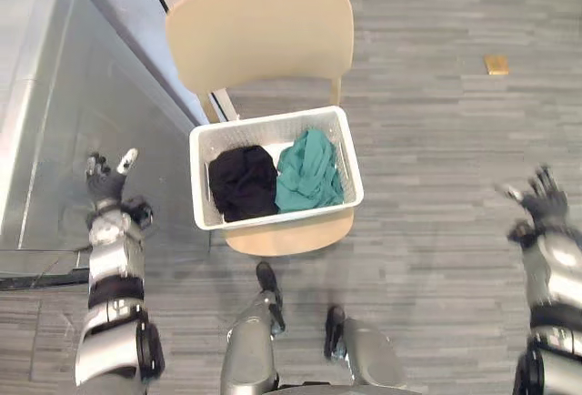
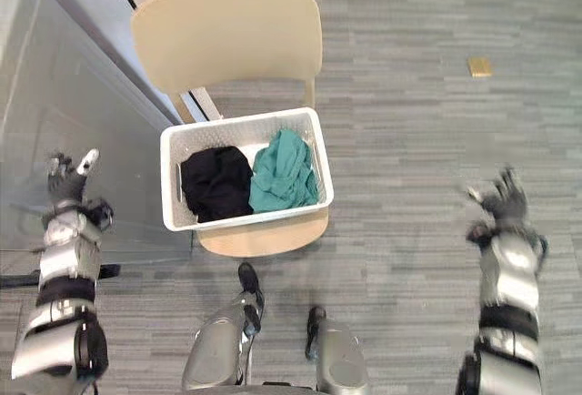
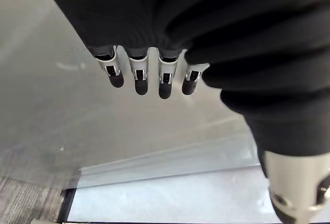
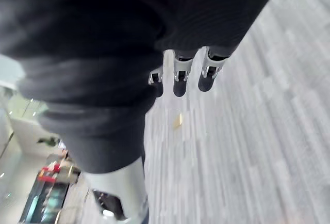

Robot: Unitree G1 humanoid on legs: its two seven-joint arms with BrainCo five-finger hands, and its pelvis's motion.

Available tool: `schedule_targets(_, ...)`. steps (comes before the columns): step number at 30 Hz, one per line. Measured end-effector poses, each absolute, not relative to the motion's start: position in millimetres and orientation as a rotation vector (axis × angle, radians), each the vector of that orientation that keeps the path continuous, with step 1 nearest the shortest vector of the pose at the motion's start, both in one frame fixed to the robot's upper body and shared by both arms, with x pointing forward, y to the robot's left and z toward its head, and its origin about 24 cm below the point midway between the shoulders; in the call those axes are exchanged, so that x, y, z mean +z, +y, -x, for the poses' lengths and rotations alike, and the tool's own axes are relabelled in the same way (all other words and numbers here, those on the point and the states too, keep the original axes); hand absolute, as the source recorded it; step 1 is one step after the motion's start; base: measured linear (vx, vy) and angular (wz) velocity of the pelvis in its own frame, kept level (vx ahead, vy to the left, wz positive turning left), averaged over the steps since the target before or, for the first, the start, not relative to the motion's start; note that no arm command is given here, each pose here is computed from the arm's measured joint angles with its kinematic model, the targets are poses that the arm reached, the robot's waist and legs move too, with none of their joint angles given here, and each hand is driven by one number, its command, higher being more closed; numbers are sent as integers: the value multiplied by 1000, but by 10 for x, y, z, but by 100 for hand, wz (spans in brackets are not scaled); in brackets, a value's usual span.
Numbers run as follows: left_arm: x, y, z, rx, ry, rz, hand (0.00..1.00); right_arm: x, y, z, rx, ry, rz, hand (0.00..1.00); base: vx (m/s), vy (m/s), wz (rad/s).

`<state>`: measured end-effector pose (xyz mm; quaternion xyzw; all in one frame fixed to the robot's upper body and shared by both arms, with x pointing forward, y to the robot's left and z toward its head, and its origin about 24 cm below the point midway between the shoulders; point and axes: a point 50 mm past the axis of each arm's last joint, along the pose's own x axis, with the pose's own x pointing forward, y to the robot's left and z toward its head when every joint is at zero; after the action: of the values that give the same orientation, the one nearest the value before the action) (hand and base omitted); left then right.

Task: Pick up the laundry basket with both hands and put the clothes into the washing machine.

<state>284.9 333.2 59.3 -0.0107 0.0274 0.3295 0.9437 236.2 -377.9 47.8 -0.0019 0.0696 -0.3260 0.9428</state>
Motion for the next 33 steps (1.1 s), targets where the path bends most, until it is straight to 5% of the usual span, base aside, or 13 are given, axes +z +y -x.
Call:
schedule_targets(5, -497, 2872, -1933, 668, 391, 81, 0, -675, -3554, -1166, -855, 528, -199, 0, 130, -26, 30)
schedule_targets(12, -1518, 1987, -841, 626, 949, 345, 0, -1482, -2584, -350, -924, 886, -553, 0, -30, 34, -12)
schedule_targets(18, -1707, 1937, -332, 745, 1134, 463, 0, -1710, -2120, 70, -979, 1088, -725, 0, -129, 14, 0)
schedule_targets(25, -1708, 1959, -278, 711, 1153, 439, 0, -1706, -2160, -212, -792, 1122, -579, 0, -122, -29, 81)
schedule_targets(30, -1599, 2204, -724, 629, 1046, 308, 0, -1623, -2156, -853, -678, 1006, -534, 0, -112, -52, 115)
schedule_targets(33, -1617, 2127, -722, 597, 1068, 286, 0, -1598, -2284, -802, -707, 984, -514, 0, -112, 46, 59)
